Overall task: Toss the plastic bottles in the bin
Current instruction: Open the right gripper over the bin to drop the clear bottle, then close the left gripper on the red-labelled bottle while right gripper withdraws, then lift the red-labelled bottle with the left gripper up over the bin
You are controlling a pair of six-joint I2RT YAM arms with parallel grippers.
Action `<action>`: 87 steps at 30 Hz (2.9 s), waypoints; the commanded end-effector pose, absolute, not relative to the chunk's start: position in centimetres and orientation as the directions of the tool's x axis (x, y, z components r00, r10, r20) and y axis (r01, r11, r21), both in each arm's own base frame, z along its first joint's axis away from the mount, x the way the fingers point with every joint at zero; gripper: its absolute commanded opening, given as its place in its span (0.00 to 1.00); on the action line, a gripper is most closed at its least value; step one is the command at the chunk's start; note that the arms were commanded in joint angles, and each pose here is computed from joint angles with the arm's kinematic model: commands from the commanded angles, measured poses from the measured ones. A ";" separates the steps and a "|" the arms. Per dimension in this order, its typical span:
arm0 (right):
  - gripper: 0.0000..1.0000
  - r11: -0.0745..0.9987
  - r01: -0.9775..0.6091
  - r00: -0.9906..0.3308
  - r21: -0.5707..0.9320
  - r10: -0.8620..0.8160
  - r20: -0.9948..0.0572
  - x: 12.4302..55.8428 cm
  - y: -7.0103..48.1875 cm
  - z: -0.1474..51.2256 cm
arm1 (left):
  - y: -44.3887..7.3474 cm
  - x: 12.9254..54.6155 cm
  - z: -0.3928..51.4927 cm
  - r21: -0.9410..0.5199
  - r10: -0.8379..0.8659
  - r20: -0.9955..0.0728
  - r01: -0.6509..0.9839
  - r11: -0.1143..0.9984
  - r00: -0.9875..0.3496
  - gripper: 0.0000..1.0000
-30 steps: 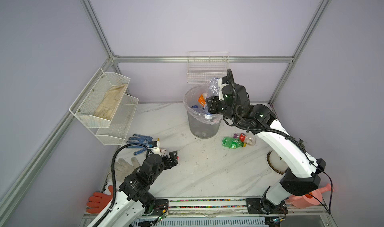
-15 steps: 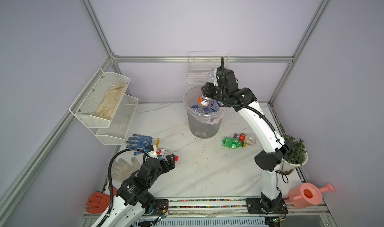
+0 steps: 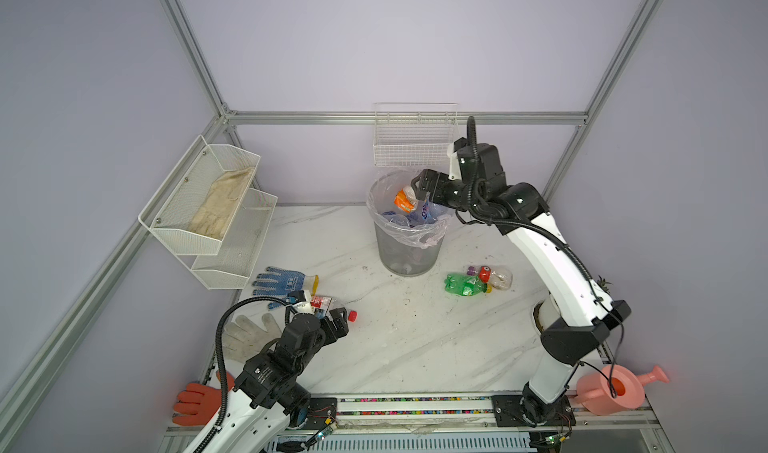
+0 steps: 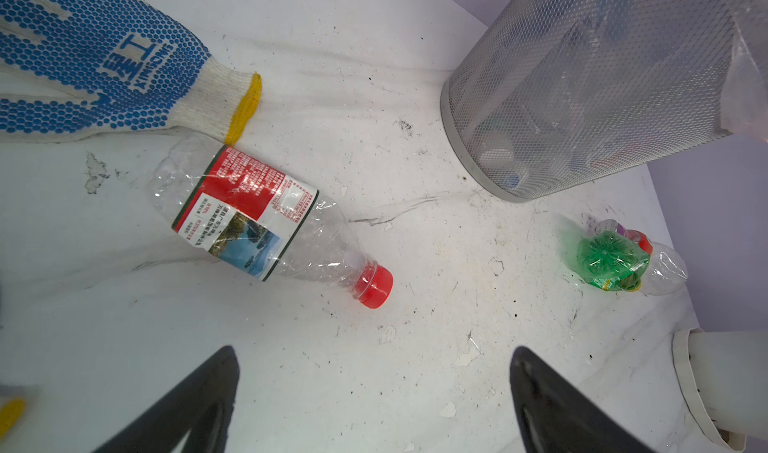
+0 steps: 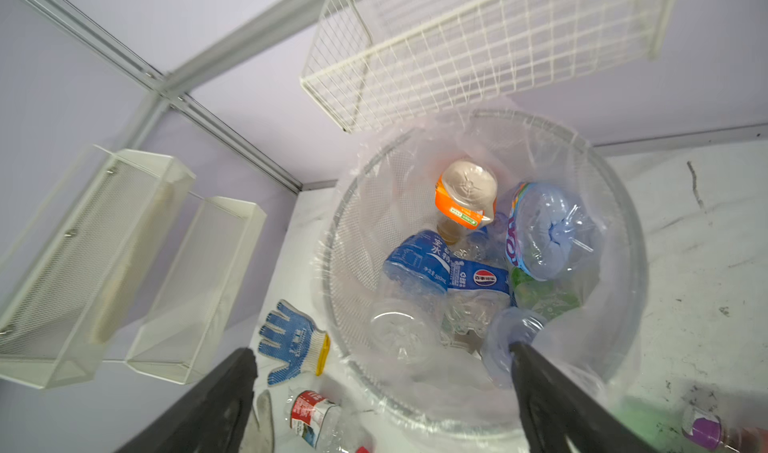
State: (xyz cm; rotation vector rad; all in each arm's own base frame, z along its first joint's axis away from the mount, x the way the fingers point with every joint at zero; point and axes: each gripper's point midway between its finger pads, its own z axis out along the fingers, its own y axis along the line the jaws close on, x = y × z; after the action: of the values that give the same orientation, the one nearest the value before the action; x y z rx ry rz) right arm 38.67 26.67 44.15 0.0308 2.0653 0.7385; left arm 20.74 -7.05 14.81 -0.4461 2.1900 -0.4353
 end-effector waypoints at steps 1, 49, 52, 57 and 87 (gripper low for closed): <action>0.97 0.827 -0.256 -0.589 0.500 0.276 -0.759 38.4 26.4 42.6 | -7.0 21.9 14.9 -0.473 -0.492 -0.663 -0.194 0.860 -0.565 1.00; 0.97 0.856 -0.238 -0.582 0.459 0.252 -0.773 33.6 21.9 37.9 | -3.9 32.7 4.5 -0.488 -0.792 -0.311 -0.627 0.607 -0.525 0.93; 0.97 0.854 -0.239 -0.583 0.462 0.254 -0.772 33.6 21.9 37.9 | -3.7 32.2 3.7 -0.462 -0.780 -0.313 -0.631 0.623 -0.541 0.77; 0.97 0.849 -0.240 -0.579 0.470 0.264 -0.772 33.3 21.8 38.1 | -3.9 31.1 2.4 -0.419 -0.750 -0.323 -0.623 0.660 -0.577 0.59; 0.97 0.879 -0.154 -0.587 0.451 0.286 -0.757 30.0 17.8 34.0 | -5.6 32.5 23.8 -0.503 -0.583 -0.701 -0.295 0.813 -0.411 0.34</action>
State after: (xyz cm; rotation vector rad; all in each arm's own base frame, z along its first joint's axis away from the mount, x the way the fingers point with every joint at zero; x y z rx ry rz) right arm 30.30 18.66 33.59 0.0625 2.1466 0.6048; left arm 31.18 -5.37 16.65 -0.7457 2.1723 -0.3507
